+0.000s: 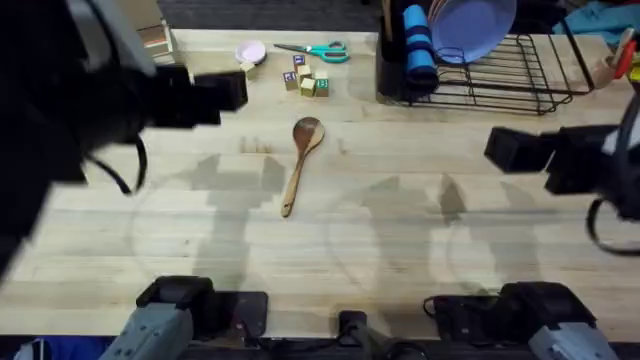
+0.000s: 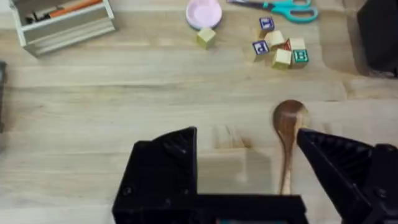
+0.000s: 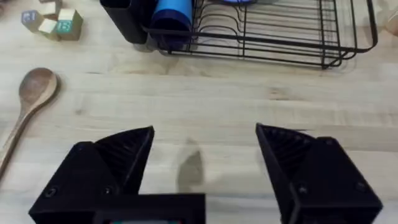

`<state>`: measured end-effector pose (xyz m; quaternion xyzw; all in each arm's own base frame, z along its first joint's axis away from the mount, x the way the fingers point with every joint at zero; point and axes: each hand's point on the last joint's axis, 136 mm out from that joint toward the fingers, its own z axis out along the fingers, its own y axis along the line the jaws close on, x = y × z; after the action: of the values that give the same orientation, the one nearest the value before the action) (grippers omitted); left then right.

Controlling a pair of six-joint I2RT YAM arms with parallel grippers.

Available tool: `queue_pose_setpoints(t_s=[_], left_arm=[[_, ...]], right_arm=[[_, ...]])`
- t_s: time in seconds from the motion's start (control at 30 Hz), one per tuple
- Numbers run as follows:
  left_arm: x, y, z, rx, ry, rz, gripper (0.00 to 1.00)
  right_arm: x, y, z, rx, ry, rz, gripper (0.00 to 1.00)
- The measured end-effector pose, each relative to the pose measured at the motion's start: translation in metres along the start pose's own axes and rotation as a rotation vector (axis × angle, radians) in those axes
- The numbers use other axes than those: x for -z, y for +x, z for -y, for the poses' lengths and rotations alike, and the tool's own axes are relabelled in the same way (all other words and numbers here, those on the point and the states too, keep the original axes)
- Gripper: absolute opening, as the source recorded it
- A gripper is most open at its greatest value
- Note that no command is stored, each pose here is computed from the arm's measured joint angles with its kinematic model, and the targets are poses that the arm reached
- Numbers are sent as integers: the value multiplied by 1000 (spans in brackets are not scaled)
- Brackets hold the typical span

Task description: Pick up the spoon on the table one by one and put them onto the rack

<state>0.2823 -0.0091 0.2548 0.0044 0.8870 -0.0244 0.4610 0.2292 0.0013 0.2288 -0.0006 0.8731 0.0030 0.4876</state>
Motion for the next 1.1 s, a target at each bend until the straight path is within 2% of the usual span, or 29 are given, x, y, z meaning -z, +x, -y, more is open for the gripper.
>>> queue_pose_setpoints(t_s=[0.2, 0.4, 0.83, 1.1], left_arm=[[-9, -21, 3, 7, 13, -139, 993], [-16, -22, 3, 12, 14, -242, 993], [-18, -21, 3, 13, 14, -258, 993], [-21, -12, 4, 17, 20, -303, 993]], right_arm=[[-8, -25, 0, 0, 0, -142, 996], [-21, -39, 0, -1, 1, -234, 995], [-28, -43, 0, -1, 1, -255, 996], [-28, -43, 0, -1, 1, -255, 996]])
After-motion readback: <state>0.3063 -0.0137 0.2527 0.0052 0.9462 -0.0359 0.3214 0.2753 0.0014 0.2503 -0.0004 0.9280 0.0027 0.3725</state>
